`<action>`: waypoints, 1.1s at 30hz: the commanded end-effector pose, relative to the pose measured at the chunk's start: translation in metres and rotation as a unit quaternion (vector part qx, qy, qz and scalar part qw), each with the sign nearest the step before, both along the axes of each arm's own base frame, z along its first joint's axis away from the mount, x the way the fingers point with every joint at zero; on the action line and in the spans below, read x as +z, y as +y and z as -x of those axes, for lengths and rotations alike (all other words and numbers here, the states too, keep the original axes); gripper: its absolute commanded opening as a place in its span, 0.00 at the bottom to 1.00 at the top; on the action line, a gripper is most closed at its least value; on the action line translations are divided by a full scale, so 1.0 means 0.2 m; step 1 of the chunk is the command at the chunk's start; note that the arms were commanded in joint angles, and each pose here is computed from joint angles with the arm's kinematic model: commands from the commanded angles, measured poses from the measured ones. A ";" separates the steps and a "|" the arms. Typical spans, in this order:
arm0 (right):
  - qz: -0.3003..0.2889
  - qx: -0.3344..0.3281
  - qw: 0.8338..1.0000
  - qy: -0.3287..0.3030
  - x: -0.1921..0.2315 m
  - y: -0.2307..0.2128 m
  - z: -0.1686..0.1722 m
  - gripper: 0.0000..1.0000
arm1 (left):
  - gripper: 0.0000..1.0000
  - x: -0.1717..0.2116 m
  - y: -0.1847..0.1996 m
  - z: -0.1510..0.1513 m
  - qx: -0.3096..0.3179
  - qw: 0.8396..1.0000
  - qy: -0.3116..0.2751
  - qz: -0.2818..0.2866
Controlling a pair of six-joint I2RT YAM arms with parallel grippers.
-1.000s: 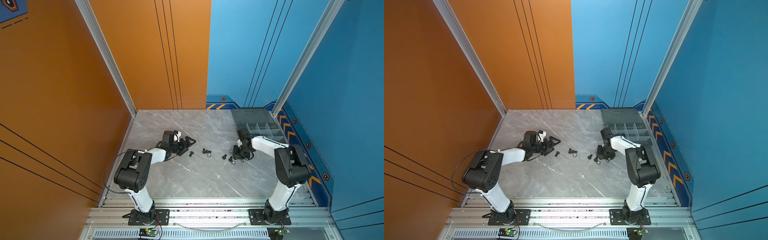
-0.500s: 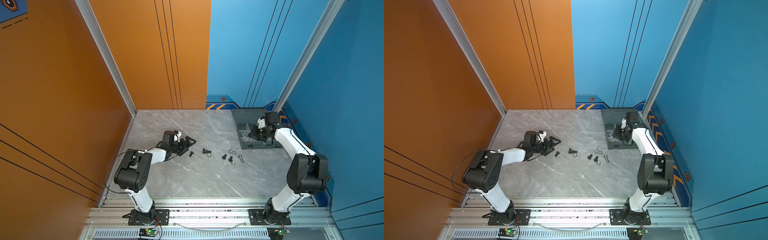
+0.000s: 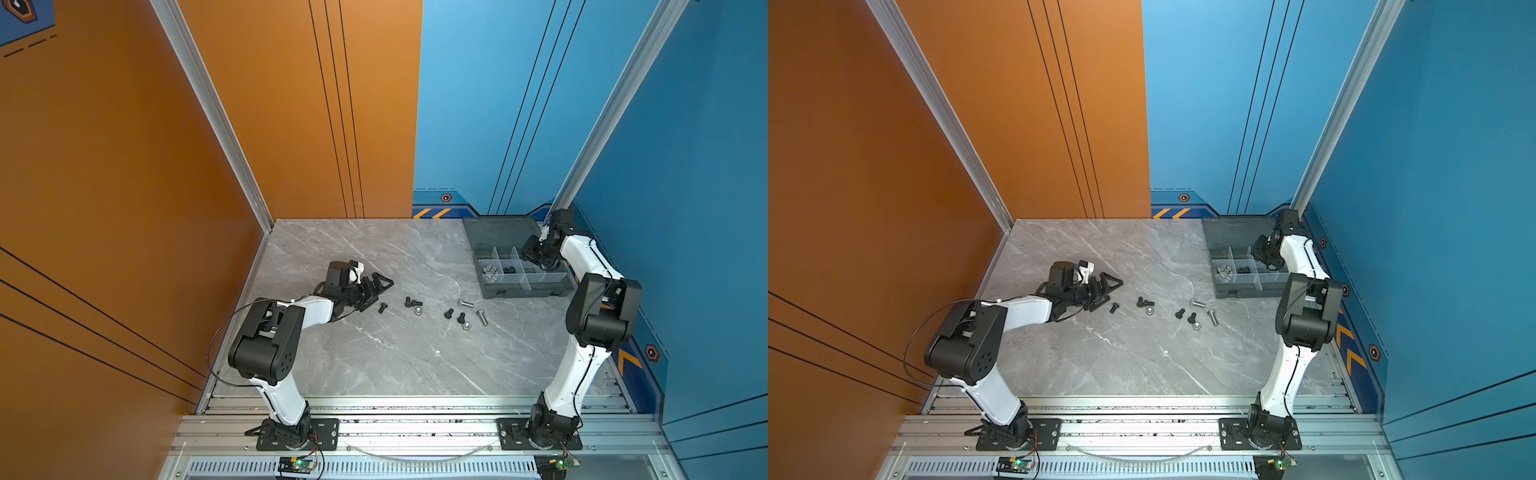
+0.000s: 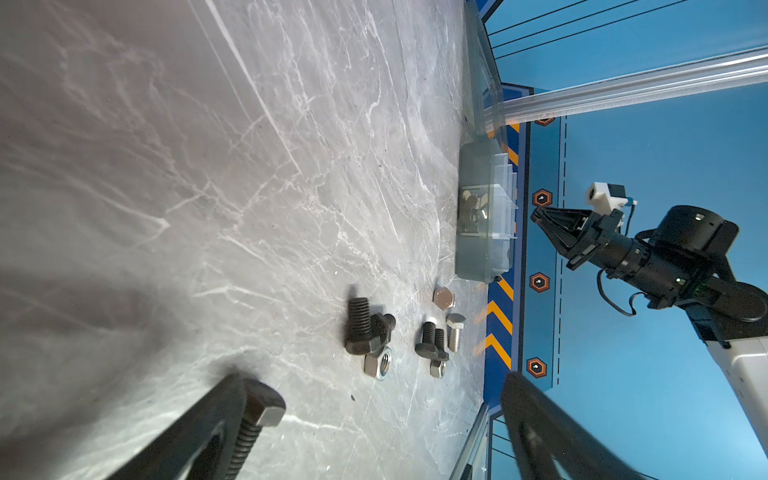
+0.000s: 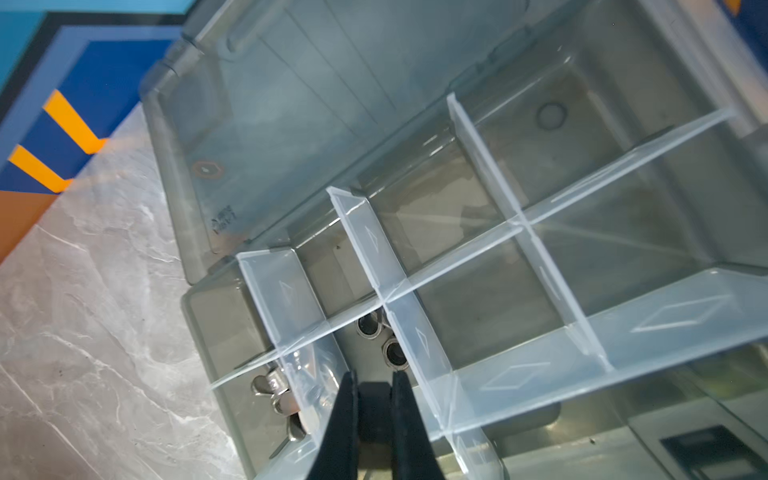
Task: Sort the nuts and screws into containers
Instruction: 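Carry the black hex nut with the right gripper to the organizer box, then open the right gripper to drop the nut into a compartment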
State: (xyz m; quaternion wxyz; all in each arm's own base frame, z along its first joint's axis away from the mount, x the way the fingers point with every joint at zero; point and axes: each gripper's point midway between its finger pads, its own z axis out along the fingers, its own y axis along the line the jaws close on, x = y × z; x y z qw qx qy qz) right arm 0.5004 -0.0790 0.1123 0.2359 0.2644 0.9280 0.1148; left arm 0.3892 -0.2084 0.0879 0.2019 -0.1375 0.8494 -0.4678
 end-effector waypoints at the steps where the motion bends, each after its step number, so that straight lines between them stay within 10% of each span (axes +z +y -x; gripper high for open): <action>1: 0.003 0.003 1.000 0.011 0.01 0.03 0.01 0.00 | 0.98 0.08 -0.02 -0.02 -0.002 1.000 -0.024 0.002; 24: 0.015 0.028 0.998 0.059 -0.22 0.16 0.02 0.00 | 0.98 0.07 -0.02 -0.02 -0.005 1.000 -0.021 0.002; 33: 0.028 0.031 0.997 0.061 -0.19 0.15 0.02 0.30 | 0.98 0.06 -0.02 -0.02 -0.005 1.000 -0.020 0.001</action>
